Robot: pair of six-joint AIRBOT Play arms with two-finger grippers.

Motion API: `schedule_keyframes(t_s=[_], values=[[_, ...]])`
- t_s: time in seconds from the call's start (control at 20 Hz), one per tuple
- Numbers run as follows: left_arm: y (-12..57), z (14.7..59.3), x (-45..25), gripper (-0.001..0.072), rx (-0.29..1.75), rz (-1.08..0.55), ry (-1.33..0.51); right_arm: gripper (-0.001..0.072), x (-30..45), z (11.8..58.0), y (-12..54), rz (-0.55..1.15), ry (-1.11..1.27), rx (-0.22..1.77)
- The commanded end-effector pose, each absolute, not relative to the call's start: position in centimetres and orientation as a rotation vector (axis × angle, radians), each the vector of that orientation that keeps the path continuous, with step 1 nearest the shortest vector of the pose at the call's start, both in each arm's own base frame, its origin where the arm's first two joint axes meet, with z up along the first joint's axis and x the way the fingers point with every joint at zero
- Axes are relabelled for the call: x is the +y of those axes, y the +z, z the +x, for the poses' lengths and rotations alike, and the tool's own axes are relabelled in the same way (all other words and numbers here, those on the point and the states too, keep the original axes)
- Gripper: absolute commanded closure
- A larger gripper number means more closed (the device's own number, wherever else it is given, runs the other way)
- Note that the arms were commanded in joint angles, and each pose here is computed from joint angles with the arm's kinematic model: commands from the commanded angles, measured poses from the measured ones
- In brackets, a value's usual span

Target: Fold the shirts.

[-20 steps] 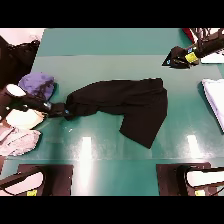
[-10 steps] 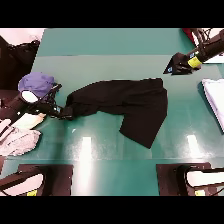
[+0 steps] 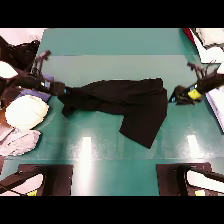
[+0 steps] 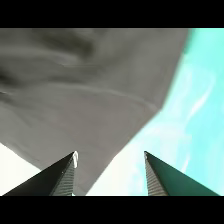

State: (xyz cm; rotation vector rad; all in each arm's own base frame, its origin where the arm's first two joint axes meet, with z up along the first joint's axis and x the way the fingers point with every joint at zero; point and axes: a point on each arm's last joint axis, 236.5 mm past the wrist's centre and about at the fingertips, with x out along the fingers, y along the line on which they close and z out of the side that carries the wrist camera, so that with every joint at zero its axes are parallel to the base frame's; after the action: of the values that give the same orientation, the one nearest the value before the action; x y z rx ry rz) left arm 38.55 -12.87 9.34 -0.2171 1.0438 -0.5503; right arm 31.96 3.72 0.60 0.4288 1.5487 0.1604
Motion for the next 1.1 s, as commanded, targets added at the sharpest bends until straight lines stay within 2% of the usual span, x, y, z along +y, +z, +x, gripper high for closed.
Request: schedule_keyframes(t_s=[0.0, 0.3, 0.5, 0.6, 0.7, 0.75, 0.8, 0.85, 0.95, 1.05], values=[[13.3, 40.3, -12.8, 0.0682, 0.939, -0.195, -0.547, 0.0230, 3.1, 29.3, -3.7, 0.477, 0.109, 1.576], [12.2, 39.2, -12.5, 0.0682, 1.005, -0.186, -0.544, 0.0230, 3.8, 30.7, -5.9, 0.542, 0.101, 1.488], [12.1, 38.9, -12.6, 0.0682, 1.019, -0.192, -0.544, 0.0230, 4.1, 30.7, -8.0, 0.556, 0.097, 1.539], [12.0, 38.7, -12.6, 0.0682, 1.028, -0.195, -0.546, 0.0271, 4.5, 31.9, -8.3, 0.560, 0.099, 1.501], [12.0, 38.6, -12.6, 0.0682, 1.037, -0.211, -0.538, 0.0283, 5.0, 33.2, -8.2, 0.547, 0.099, 1.448], [12.0, 38.6, -12.7, 0.0682, 1.037, -0.213, -0.538, 0.0337, 5.3, 33.5, -8.3, 0.529, 0.106, 1.436], [12.0, 38.6, -12.7, 0.0682, 1.037, -0.216, -0.538, 0.0486, 5.8, 33.7, -8.3, 0.514, 0.115, 1.426], [12.0, 38.6, -12.8, 0.0682, 1.038, -0.222, -0.540, 0.0669, 6.1, 34.0, -8.2, 0.504, 0.121, 1.413], [12.4, 38.5, -13.0, 0.0682, 1.041, -0.248, -0.538, 0.0691, 6.7, 34.7, -6.7, 0.476, 0.151, 1.372], [14.8, 38.6, -13.4, 0.0682, 1.009, -0.243, -0.561, 0.0692, 6.9, 36.6, -1.5, 0.423, 0.208, 1.257]])
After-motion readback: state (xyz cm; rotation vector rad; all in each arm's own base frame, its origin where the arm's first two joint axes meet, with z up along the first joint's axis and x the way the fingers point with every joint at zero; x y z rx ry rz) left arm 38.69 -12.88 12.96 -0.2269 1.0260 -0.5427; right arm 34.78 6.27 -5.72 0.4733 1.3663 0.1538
